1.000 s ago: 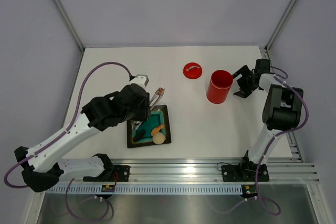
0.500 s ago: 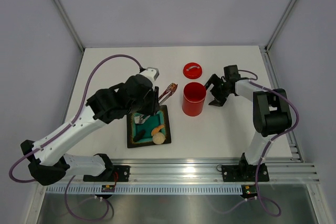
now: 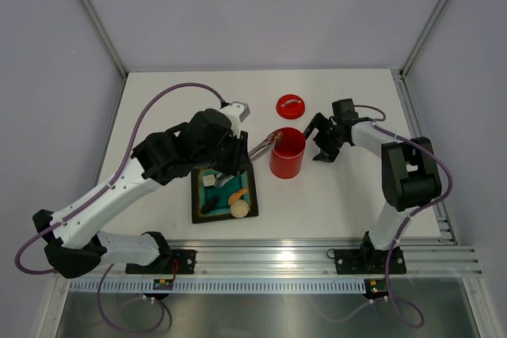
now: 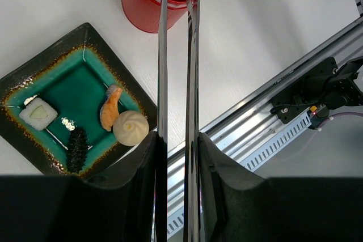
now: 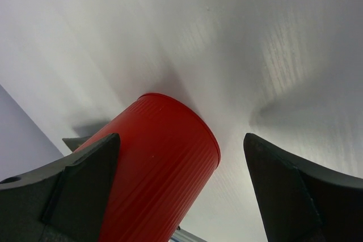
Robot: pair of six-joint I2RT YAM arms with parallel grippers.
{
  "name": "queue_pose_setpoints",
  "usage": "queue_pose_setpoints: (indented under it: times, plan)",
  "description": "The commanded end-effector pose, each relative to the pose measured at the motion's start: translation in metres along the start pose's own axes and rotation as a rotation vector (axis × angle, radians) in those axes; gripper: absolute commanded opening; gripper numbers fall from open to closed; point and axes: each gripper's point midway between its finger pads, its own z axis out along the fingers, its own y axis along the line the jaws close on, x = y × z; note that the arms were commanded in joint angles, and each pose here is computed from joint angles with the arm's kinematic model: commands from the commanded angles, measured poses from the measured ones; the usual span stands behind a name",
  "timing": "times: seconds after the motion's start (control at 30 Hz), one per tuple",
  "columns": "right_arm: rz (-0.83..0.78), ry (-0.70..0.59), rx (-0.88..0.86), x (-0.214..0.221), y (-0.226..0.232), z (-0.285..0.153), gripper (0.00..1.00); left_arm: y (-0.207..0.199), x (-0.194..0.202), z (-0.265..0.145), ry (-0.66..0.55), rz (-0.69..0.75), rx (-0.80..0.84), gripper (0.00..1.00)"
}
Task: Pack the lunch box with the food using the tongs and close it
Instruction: Move the packing box to the center of the board, then place the fake food in the packing box.
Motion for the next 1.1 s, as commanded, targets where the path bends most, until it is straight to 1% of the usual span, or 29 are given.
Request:
queue_pose_setpoints:
  times: [0.0,0.1,0.3,0.5,0.53,0.6,0.63,0.67,0.8,0.9,1.07]
  plan:
    - [-0.08,-0.095,0.0,-0.018,0.02,-0.028,0.99,-0.021,-0.02,0.001,-0.074,0.013,0.094,0.0]
    - [-0.102,-0.15,0.042,-0.027,0.018,-0.042,1.0,-0.019,-0.022,0.011,-0.079,0.005,0.076,0.0]
    - [-0.067,-0.201,0.041,-0.035,0.01,-0.07,0.99,-0.016,-0.024,0.034,-0.075,0.012,0.041,0.0]
    - [-0.014,-0.301,0.064,-0.048,-0.014,-0.097,0.99,-0.01,-0.019,0.046,-0.055,0.015,0.008,0.01]
    - [-0.012,-0.303,0.071,-0.047,-0.02,-0.099,0.99,-0.01,-0.019,0.047,-0.053,0.015,0.009,0.06]
    - [0.0,-0.318,0.079,-0.049,-0.025,-0.105,0.99,-0.011,-0.019,0.047,-0.05,0.018,0.014,0.1]
    - [-0.004,-0.319,0.085,-0.05,-0.027,-0.105,1.0,-0.011,-0.018,0.048,-0.047,0.022,0.016,0.16]
    - [0.0,-0.319,0.09,-0.05,-0.029,-0.106,0.99,-0.012,-0.018,0.048,-0.046,0.022,0.017,0.18]
    - [-0.002,-0.313,0.092,-0.048,-0.032,-0.104,1.0,-0.012,-0.015,0.051,-0.035,0.017,0.02,0.21]
    - [0.001,-0.312,0.086,-0.048,-0.032,-0.102,0.99,-0.012,-0.013,0.052,-0.027,0.017,0.02,0.26]
    - [0.002,-0.306,0.086,-0.047,-0.033,-0.099,0.99,-0.012,-0.012,0.053,-0.023,0.016,0.022,0.27]
